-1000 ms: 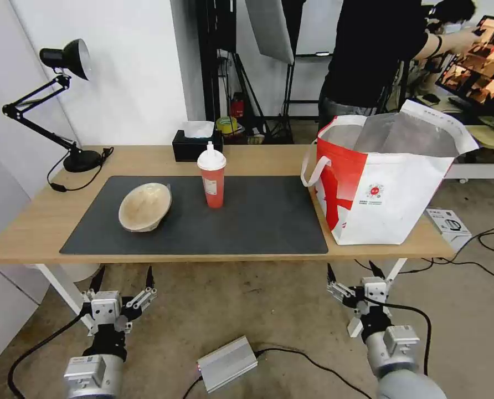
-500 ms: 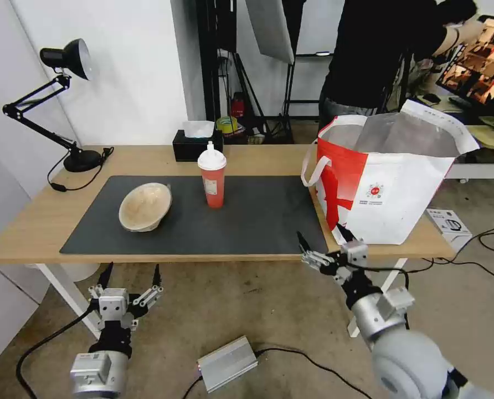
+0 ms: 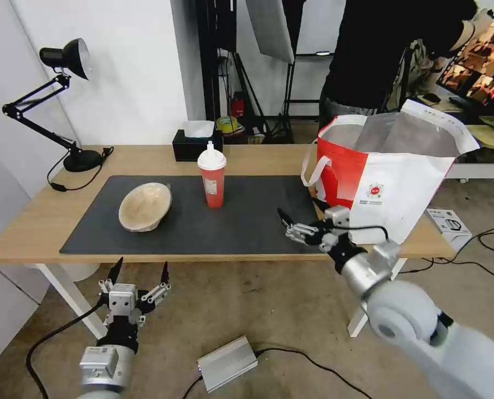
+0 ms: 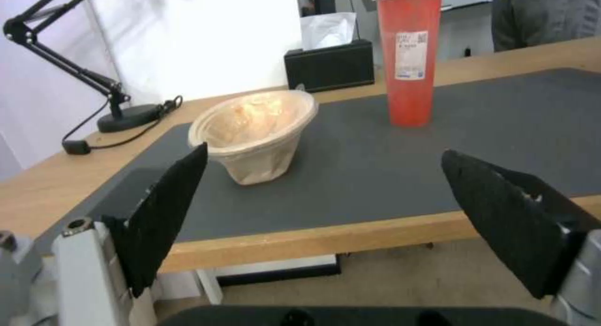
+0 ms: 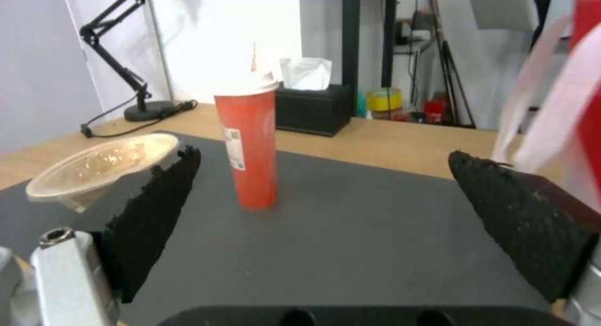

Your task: Pick up the trash from the table and place it into the takeout bag.

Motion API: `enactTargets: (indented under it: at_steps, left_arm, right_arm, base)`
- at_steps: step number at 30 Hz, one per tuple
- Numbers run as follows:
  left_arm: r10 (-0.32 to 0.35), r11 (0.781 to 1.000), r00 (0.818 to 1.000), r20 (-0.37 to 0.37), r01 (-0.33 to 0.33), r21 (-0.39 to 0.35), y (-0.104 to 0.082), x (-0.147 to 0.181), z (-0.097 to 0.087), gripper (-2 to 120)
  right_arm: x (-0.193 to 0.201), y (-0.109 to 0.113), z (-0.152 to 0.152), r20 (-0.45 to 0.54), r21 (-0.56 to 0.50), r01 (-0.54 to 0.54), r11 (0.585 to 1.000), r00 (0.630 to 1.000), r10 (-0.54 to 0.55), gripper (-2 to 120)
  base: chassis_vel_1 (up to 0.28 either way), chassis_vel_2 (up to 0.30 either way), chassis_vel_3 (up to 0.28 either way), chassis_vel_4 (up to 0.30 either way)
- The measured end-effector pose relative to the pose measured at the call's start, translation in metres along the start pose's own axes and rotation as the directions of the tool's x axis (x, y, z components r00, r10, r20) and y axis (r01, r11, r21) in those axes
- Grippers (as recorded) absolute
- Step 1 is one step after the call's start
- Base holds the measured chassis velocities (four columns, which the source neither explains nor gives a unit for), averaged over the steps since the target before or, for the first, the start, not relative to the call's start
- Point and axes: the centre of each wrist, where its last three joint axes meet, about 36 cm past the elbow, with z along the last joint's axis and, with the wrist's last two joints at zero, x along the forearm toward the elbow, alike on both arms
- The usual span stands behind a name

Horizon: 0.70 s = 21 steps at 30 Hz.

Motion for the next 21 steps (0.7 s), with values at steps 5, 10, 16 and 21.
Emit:
enactTargets:
  at_steps: [5, 10, 16, 21]
  left_arm:
    - [-0.005, 1.000, 1.000, -0.005, 0.005, -0.003, 0.001, 0.001, 0.001, 100]
    - [-0.011, 1.000, 1.000, -0.015, 0.011, -0.004, 0.002, 0.003, 0.003, 100]
    - [-0.017, 1.000, 1.000, -0.021, 0.017, 0.000, 0.002, 0.004, 0.005, 100]
    - [-0.021, 1.000, 1.000, -0.022, 0.021, 0.004, 0.001, 0.004, 0.007, 100]
  right_arm:
    - [-0.018, 0.000, 0.000, -0.031, -0.035, 0.014, 0.999, 0.999, -0.015, 100]
    - [-0.039, 0.001, -0.001, -0.055, -0.066, 0.029, 0.997, 0.998, -0.033, 100]
    - [-0.060, 0.006, -0.008, -0.068, -0.086, 0.067, 0.994, 0.995, -0.073, 100]
    - [-0.079, 0.005, -0.016, -0.084, -0.098, 0.124, 0.987, 0.988, -0.132, 100]
  base:
    - [0.000, 0.000, 0.000, 0.000]
    - [0.000, 0.000, 0.000, 0.000]
    - [0.000, 0.000, 0.000, 0.000]
    - [0.000, 0.000, 0.000, 0.000]
